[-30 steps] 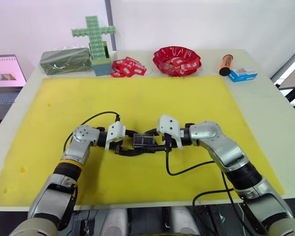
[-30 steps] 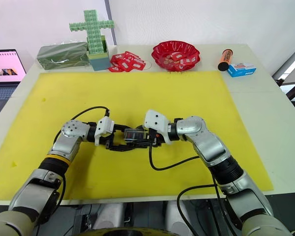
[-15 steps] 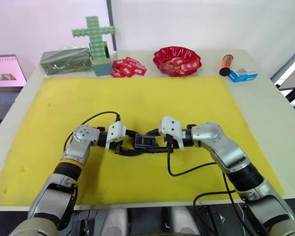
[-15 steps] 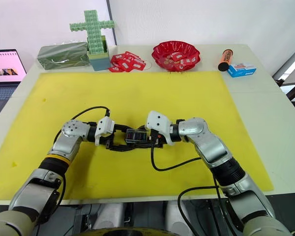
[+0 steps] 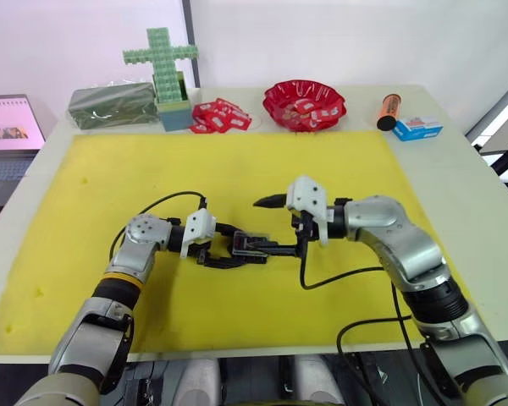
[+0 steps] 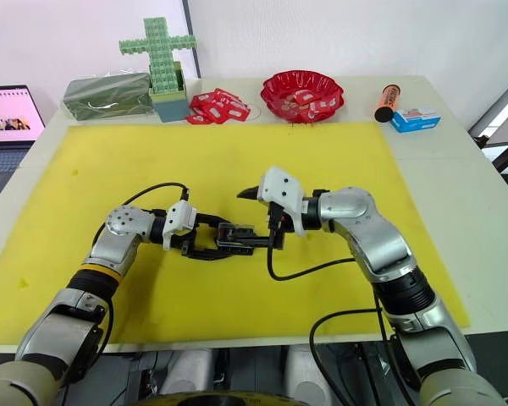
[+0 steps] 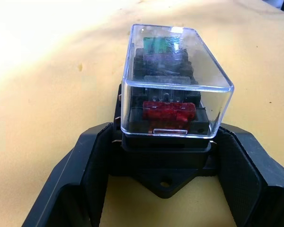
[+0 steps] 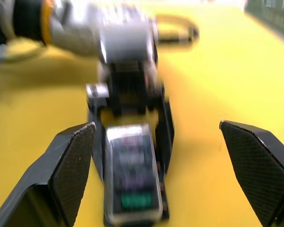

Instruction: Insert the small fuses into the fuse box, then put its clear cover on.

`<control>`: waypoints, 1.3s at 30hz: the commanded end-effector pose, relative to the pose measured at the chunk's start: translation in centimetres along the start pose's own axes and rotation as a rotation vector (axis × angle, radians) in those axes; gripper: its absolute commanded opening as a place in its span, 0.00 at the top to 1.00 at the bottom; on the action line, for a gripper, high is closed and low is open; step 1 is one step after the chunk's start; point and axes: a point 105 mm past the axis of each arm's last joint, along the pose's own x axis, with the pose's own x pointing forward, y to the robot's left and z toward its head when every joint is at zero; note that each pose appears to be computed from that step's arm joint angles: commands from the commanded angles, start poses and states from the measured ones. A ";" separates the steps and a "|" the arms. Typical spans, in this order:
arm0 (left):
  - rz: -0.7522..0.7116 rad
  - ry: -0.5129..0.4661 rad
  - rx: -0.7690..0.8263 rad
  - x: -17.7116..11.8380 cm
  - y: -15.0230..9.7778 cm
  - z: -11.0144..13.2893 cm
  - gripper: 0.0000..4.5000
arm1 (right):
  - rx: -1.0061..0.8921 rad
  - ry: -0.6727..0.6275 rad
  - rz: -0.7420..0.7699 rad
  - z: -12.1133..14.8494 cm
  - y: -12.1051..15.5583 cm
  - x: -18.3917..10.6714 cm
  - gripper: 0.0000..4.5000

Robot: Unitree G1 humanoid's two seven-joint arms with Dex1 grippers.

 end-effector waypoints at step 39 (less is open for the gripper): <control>-0.022 0.036 -0.016 0.1 -0.8 -0.3 0.38 | 0.135 0.183 0.045 -9.0 1.2 3.9 0.99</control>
